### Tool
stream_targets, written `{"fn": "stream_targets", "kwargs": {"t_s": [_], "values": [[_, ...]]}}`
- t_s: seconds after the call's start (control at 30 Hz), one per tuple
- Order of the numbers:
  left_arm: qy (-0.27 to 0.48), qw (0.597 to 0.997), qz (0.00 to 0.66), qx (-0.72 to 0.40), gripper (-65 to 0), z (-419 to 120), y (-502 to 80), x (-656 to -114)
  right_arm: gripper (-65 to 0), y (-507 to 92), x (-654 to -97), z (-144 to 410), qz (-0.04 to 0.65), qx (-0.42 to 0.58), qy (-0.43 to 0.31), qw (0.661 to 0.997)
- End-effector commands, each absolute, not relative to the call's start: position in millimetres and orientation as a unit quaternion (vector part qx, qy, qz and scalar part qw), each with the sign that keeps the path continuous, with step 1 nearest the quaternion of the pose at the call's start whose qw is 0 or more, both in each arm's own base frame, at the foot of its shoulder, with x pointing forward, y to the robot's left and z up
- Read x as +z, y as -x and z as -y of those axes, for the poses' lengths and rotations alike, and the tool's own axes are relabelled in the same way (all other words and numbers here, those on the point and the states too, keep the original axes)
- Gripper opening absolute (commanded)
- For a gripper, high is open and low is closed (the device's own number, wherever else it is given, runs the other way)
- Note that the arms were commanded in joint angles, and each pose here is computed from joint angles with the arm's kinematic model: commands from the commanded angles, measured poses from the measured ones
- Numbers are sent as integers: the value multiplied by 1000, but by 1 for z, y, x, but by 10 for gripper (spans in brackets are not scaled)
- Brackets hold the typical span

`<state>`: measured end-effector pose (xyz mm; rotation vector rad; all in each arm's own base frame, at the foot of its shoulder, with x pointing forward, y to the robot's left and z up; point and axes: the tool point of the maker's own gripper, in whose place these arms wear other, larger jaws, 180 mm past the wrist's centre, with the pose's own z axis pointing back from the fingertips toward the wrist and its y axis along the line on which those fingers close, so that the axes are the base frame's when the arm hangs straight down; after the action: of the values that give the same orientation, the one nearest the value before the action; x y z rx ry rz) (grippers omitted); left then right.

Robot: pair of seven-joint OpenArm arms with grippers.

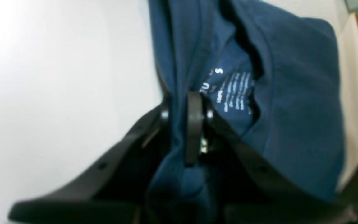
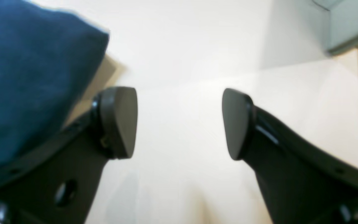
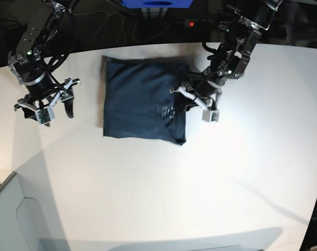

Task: Fold the T-shirt properly
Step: 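Grasp the folded shirt's sides with both grippers, then slide the folded shirt with both grippers away from the left gripper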

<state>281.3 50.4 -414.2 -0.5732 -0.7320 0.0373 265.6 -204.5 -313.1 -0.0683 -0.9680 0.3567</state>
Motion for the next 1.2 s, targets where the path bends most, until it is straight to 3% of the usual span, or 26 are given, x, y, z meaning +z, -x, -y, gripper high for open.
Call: {"fn": "stream_targets", "kwargs": {"t_s": [0.0, 0.13, 0.27, 0.5, 0.83, 1.07, 1.17], "values": [[275, 886, 374, -10, -650, -47, -300, -402, -248, -269, -299, 208, 486, 164, 39, 858], [212, 882, 394, -148, -650, -36, -338, -398, -248, -260, -297, 216, 483, 155, 52, 860], [141, 852, 417, -283, -650, -18, -364, -392, -248, -247, -304, 221, 468, 153, 57, 868], [123, 740, 392, -533, -650, 61, -363, -397, -248, -229, -310, 233, 458, 109, 65, 880], [49, 604, 345, -717, -650, 121, -348, -408, -248, -210, -324, 231, 435, 95, 59, 893], [22, 578, 364, -730, -348, 129, -362, -387, -248, -209, -326, 228, 435, 87, 53, 895], [14, 573, 390, -721, -300, 124, -372, -367, -248, -209, -326, 227, 435, 88, 53, 894]]}}
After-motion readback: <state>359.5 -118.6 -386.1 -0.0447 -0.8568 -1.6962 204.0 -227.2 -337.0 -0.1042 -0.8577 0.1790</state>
